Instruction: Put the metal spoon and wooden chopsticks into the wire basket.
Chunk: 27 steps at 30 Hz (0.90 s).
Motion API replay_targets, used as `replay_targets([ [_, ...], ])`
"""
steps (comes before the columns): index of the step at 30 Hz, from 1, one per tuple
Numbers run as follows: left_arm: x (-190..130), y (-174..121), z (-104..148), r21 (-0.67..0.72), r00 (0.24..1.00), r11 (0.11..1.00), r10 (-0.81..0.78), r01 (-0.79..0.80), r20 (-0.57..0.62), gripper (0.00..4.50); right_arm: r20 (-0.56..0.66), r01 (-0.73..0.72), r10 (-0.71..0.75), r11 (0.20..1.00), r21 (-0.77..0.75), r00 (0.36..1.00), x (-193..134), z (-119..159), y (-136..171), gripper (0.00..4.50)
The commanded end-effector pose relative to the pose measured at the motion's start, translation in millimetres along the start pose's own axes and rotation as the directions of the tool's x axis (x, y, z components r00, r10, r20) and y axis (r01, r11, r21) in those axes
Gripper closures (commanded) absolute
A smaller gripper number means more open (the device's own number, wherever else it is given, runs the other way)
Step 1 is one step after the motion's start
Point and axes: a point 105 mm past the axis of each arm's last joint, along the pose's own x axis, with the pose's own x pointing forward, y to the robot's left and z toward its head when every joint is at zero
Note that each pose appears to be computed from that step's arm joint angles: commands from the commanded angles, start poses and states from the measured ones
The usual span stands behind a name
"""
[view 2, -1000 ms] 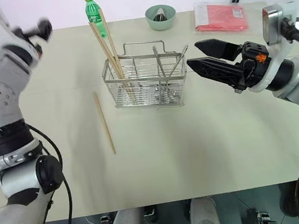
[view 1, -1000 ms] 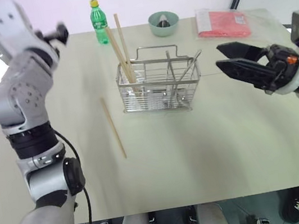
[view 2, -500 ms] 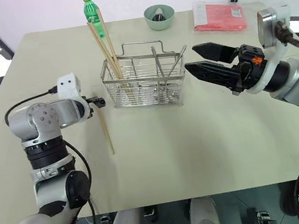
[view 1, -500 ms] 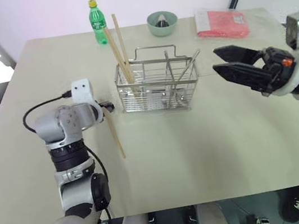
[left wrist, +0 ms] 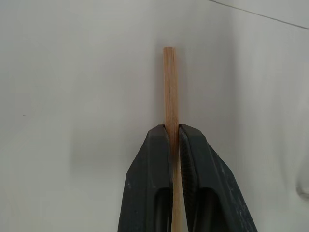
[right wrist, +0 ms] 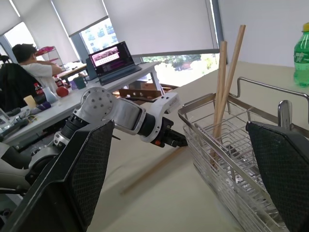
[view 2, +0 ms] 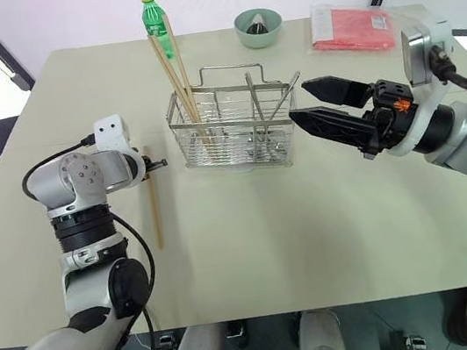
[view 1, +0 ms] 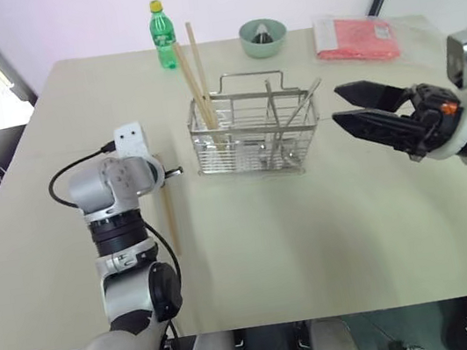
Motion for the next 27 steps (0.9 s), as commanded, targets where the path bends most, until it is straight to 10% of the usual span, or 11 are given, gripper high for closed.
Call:
replay_targets([
  [1,1,8,11,0.001,0.998,1.0,0.028,-0.028,0.053,4.48,0.019,-0.013,0.014,0.998,-0.062,1.0,-5,14,8,0.0],
  [8,-57,65,150,-0.205,0.732,0.978,0.165,-0.035,0.662,4.48,0.005,-0.003,0.004,0.998,-0.07,1.0,-7,18,4,0.0],
  [13,-132,44,221,-0.232,0.405,0.846,0.02,0.481,0.914,4.48,0.0,-0.001,0.001,0.997,-0.072,1.0,-6,19,2,0.0],
  [21,-176,-42,238,0.077,0.192,0.73,-0.278,0.68,0.941,4.48,0.008,0.007,-0.006,0.997,-0.08,1.0,-6,19,5,0.0],
  [27,-163,-102,211,0.257,0.197,0.747,-0.459,0.613,0.866,4.48,0.024,0.037,-0.035,0.996,-0.083,0.999,-8,19,7,0.0],
])
